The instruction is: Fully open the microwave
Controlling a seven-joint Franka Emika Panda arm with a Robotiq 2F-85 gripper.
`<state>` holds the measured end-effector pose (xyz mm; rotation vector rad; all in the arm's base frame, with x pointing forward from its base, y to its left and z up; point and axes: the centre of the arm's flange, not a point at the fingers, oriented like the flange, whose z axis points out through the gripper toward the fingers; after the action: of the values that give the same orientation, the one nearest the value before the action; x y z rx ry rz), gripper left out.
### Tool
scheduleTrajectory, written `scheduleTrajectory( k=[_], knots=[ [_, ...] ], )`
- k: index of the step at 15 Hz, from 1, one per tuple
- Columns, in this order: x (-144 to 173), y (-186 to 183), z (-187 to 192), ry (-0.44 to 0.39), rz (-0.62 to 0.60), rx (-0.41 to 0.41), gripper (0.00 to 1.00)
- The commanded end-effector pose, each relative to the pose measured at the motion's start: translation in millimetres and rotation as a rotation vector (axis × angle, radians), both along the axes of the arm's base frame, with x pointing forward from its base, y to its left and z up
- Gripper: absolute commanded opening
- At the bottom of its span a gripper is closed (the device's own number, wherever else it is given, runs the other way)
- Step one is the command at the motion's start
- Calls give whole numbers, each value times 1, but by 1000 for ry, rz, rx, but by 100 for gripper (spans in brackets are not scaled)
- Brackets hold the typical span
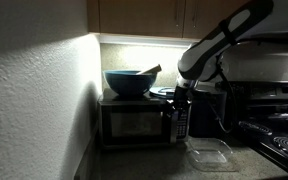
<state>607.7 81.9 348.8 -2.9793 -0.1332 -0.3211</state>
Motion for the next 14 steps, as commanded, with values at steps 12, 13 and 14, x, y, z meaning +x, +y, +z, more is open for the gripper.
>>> scheduleTrajectory(
  k=[12, 13, 14],
  knots=[
    [-77, 65, -18, 195, -218, -173, 10],
    [-84, 72, -23, 195, -240, -176, 10],
    [-90, 78, -27, 196, -257, -177, 10]
  ],
)
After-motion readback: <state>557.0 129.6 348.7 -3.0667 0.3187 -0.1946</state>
